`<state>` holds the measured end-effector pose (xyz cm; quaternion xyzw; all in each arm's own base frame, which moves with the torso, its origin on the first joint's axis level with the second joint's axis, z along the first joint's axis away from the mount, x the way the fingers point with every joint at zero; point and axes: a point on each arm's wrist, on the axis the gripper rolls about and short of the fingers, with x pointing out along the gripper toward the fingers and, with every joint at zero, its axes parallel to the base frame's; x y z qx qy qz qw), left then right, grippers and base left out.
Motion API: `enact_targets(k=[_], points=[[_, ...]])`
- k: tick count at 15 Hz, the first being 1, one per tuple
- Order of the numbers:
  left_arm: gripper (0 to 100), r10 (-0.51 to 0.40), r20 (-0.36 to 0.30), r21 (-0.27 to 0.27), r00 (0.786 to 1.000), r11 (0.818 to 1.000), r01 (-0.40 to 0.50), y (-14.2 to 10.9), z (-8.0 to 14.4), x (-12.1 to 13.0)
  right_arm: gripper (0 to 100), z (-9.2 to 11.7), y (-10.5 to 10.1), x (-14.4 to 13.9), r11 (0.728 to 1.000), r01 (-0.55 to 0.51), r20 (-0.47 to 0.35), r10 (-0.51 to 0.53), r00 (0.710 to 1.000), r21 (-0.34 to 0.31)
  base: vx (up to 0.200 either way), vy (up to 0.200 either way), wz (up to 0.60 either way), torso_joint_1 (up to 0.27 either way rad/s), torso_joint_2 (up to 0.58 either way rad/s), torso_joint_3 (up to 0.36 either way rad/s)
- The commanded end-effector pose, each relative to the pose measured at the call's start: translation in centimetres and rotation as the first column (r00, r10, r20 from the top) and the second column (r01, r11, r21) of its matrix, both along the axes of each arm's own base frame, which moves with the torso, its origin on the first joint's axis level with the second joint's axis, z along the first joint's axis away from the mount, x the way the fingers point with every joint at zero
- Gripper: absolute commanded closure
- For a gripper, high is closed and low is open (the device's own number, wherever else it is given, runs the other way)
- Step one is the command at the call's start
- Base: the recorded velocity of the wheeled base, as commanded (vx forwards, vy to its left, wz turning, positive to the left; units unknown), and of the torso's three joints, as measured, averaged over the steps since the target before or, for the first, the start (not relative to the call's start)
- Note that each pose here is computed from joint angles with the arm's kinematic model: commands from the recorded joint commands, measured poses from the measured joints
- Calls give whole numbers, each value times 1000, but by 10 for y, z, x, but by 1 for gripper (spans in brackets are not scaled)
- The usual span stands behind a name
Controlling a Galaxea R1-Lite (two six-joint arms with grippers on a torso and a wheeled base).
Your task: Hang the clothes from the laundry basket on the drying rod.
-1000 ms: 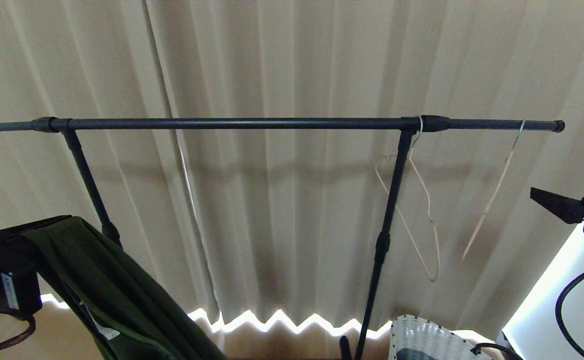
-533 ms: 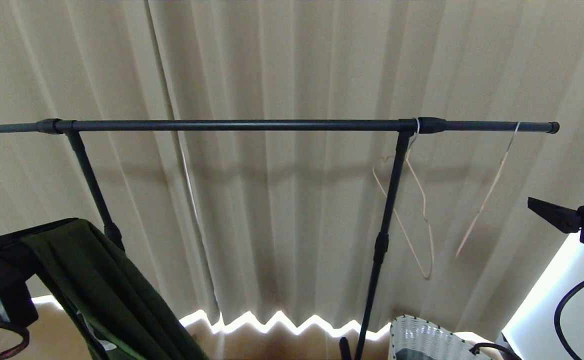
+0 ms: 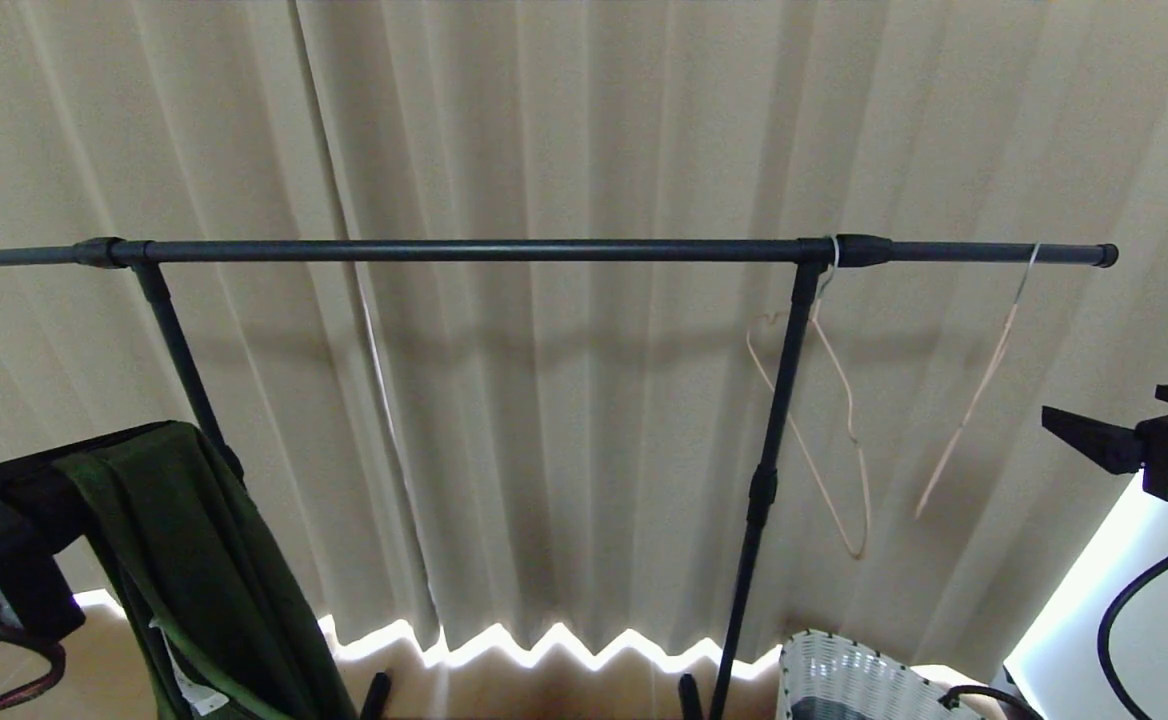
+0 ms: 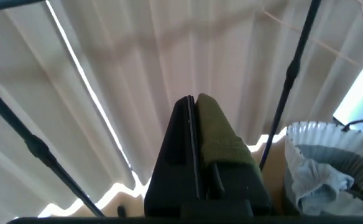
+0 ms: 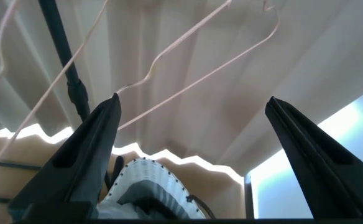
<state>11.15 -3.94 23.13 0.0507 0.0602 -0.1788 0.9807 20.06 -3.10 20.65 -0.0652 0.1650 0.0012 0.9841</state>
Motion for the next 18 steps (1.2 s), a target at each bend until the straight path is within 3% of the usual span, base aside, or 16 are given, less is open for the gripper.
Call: enact_targets(k=[1,4,8,11,14,18], points=[[100,44,-26,-5,999,999,-44,3,-1,9,0,-9,-2,18,1000,-2,-52,2,999,9,0,0,0,0,0,0],[100,70,-29,-4,997,998,-70,6,-3,8,0,-6,0,56,1000,-11,-64,11,998,10,0,0,0,0,0,0],[100,70,-41,3,997,998,-70,5,-5,11,0,-16,19,105,995,84,-96,-79,992,54,0,0,0,0,0,0],[100,70,-41,3,997,998,-70,5,-5,11,0,-26,22,111,994,102,-132,-96,987,44,0,0,0,0,0,0],[100,70,-45,6,997,998,-70,5,-6,12,0,-38,16,114,975,223,-168,-222,960,-18,0,0,0,0,0,0],[100,68,-45,7,997,998,-68,5,-6,11,0,-33,8,107,962,273,-185,-268,946,3,0,0,0,0,0,0]])
